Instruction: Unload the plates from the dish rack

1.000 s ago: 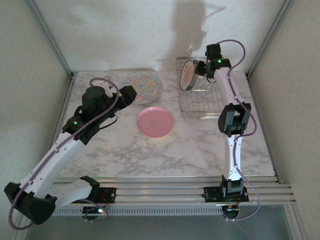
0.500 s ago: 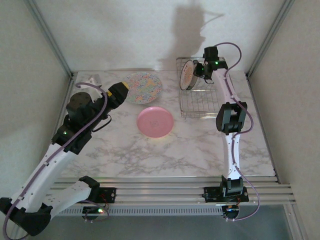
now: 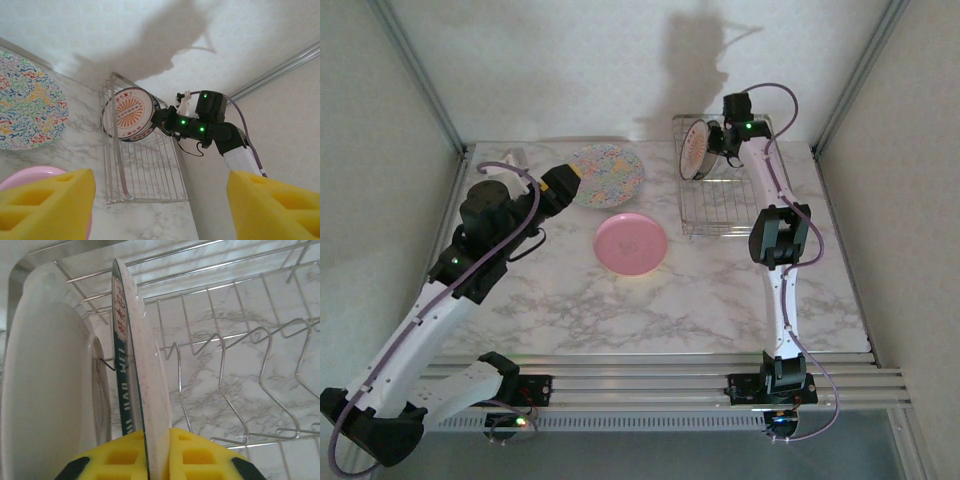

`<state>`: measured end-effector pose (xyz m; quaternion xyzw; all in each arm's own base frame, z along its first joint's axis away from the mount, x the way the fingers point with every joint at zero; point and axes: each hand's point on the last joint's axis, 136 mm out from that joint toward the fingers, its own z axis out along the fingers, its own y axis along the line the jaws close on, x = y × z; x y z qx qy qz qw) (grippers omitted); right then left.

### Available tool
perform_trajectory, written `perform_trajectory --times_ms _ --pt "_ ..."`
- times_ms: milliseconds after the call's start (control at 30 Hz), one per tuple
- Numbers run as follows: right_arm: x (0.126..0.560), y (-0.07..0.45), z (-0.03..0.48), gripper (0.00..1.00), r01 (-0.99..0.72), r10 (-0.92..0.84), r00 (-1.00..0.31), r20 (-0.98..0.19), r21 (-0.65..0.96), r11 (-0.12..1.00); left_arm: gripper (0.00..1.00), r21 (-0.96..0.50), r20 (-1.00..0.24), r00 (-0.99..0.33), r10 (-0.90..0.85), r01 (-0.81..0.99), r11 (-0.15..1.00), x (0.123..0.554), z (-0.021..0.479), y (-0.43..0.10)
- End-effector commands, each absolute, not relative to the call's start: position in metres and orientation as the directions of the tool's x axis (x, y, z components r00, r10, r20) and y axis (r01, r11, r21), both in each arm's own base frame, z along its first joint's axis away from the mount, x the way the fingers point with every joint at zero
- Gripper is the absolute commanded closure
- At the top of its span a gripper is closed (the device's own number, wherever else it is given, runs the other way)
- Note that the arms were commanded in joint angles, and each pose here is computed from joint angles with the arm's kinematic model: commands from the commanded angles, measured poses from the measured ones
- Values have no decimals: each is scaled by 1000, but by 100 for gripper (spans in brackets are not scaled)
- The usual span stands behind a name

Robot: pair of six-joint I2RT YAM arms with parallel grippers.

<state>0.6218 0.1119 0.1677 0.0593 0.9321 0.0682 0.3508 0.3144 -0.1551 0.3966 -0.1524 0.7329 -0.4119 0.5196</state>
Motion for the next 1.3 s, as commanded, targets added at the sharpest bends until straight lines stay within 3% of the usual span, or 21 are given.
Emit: perform_trajectory --times_ms 0,300,900,1267 --pt "626 120 198 100 73 136 -685 -716 118 990 30 -762 -641 -403 -653 240 601 309 414 -158" --pt "612 116 227 100 155 49 -637 -769 -66 986 30 -759 -645 -413 -643 256 598 313 419 -163" --pt "579 81 311 100 284 37 -529 -848 -135 949 30 -767 -640 -422 -643 303 565 318 430 -174" --pt "532 48 384 100 343 18 -435 -900 -147 928 30 -768 -639 -472 -608 348 538 333 428 -198"
